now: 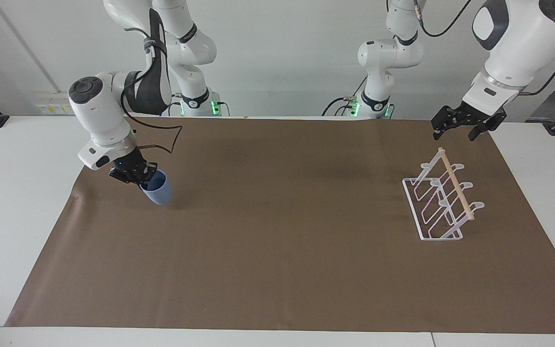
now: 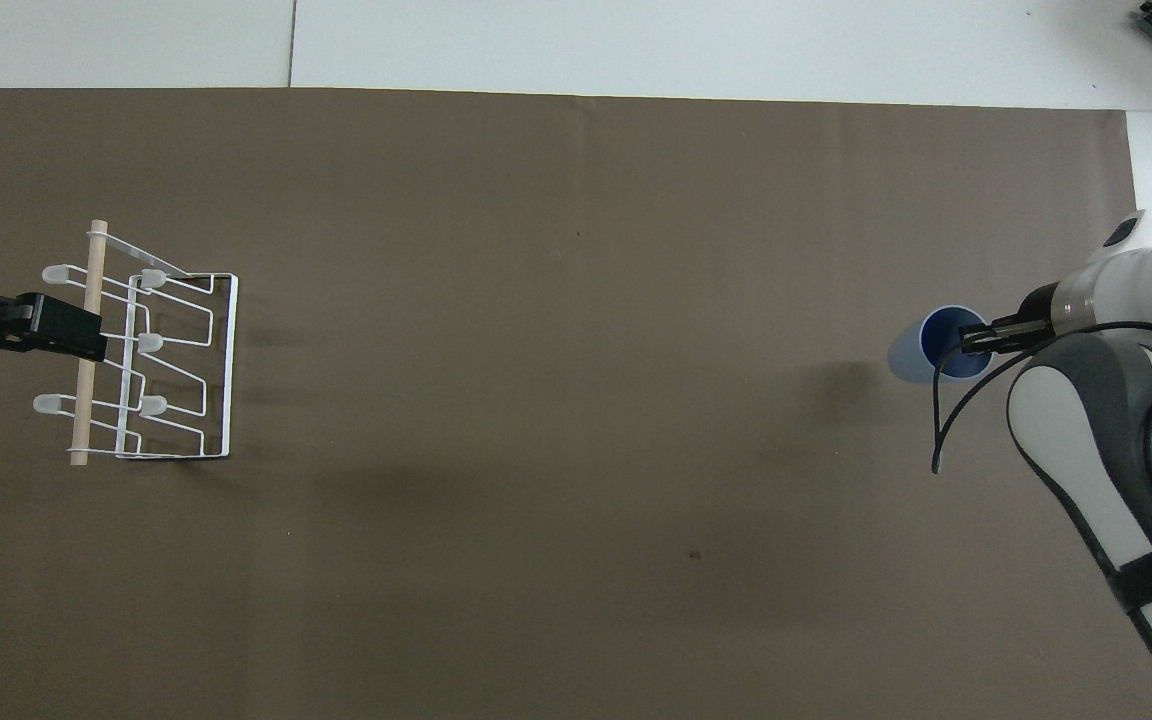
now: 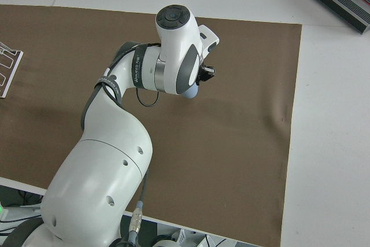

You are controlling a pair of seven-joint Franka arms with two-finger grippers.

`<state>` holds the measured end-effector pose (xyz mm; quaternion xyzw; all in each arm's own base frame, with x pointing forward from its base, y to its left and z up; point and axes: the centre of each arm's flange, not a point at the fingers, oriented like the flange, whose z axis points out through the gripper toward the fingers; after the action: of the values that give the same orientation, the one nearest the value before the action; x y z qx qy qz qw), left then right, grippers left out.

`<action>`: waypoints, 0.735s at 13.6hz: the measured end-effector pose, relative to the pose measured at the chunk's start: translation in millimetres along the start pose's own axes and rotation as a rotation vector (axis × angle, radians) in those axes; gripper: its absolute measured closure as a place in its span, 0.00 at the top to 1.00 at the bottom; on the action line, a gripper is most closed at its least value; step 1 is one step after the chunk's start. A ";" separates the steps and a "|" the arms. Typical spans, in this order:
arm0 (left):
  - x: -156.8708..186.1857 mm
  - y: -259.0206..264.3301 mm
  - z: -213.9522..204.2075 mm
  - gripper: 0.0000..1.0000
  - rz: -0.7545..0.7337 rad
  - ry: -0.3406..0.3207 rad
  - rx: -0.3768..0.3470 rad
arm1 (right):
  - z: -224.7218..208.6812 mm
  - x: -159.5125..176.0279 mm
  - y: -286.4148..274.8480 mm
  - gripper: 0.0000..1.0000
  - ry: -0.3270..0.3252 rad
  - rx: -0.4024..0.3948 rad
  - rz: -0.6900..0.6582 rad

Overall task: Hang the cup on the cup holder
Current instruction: 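Lift the blue cup with the right gripper and carry it toward the rack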

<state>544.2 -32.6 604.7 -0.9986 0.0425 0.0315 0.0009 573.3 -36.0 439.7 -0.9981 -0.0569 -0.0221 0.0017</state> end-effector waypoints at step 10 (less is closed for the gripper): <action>0.0 0.0 0.0 1.00 0.000 0.000 0.000 | -99.2 20.6 -95.0 0.05 -0.059 0.365 0.115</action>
<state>544.2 -32.6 604.7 -0.9986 0.0425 0.0315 0.0009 578.6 60.2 539.7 -0.9830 -0.0029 0.0181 0.1825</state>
